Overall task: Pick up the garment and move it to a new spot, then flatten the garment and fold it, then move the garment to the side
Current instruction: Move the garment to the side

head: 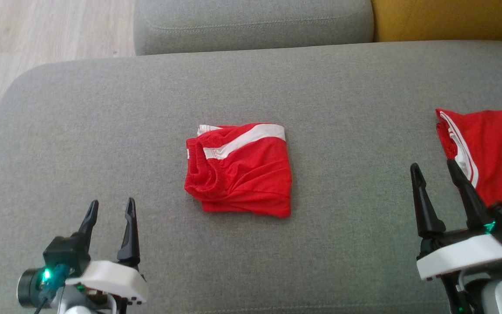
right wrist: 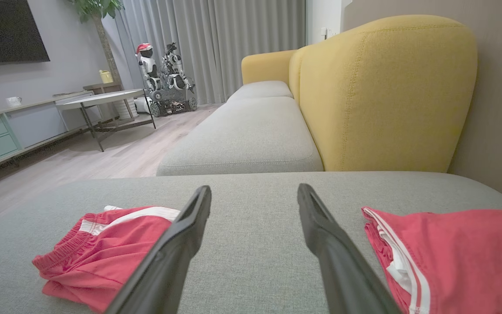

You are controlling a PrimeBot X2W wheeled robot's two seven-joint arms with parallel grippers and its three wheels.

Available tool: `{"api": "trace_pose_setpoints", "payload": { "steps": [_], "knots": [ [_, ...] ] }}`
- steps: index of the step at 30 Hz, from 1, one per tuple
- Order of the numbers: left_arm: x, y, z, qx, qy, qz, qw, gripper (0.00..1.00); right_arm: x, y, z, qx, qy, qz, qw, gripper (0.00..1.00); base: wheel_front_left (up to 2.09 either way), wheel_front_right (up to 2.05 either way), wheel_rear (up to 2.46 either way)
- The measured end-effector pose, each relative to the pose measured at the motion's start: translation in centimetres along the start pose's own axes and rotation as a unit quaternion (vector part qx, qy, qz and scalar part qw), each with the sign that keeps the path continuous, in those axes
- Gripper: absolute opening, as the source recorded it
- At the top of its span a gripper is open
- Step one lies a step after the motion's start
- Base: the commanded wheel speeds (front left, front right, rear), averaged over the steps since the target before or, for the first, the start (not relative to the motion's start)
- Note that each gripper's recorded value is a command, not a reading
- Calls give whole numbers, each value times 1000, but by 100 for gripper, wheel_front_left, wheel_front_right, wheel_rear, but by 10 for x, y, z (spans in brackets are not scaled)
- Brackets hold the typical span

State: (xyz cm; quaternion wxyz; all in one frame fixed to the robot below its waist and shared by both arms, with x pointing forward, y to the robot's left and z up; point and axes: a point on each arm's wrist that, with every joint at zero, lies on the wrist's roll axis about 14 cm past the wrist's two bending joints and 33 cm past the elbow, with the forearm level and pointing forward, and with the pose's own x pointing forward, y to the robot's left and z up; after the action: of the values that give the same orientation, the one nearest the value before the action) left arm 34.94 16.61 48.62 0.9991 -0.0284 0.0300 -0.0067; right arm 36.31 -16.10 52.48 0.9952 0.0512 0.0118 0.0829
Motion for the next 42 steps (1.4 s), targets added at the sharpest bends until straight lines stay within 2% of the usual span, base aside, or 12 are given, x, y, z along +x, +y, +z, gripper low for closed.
{"api": "trace_pose_setpoints", "payload": {
  "steps": [9, 13, 17, 21, 27, 34, 38, 39, 40, 41, 42],
  "knots": [
    [1, 0, -2, 2, 3, -1, 1000, 100, 2, -1, -4, 2, 5, -1, 1000, 100, 0, 0, 0],
    [7, 3, 2, 1, -2, 3, 1000, 100, 8, 1, -18, 5, 29, 3, 1000, 100, 0, 0, 0],
    [14, 7, 13, -1, -22, 14, 1000, 100, 20, 14, -42, 19, 63, 24, 998, 100, 0, 0, 0],
    [19, 10, 19, -11, -36, 26, 999, 100, 49, 38, -57, 30, 86, 63, 994, 100, 0, 0, 0],
    [31, 24, 36, -14, -70, 50, 996, 100, 84, 78, -97, 40, 144, 121, 981, 100, 0, 0, 0],
    [24, 46, 32, -11, -66, 94, 993, 100, 98, 115, -165, 49, 243, 164, 955, 100, 0, 0, 0],
    [23, 53, 34, -6, -69, 105, 992, 100, 108, 128, -172, 58, 255, 177, 949, 100, 0, 0, 0],
    [23, 53, 34, -4, -70, 106, 992, 100, 111, 130, -172, 59, 255, 178, 948, 74, 0, 0, 0],
    [23, 53, 35, -2, -71, 106, 992, 100, 113, 131, -171, 58, 255, 179, 948, 38, 0, 0, 0],
    [24, 53, 36, -2, -73, 104, 992, 100, 114, 131, -171, 58, 254, 180, 948, 11, 0, 0, 0],
    [25, 54, 36, 0, -74, 104, 992, 100, 114, 131, -171, 58, 255, 181, 948, 0, 0, 0, 0]
  ]
}}
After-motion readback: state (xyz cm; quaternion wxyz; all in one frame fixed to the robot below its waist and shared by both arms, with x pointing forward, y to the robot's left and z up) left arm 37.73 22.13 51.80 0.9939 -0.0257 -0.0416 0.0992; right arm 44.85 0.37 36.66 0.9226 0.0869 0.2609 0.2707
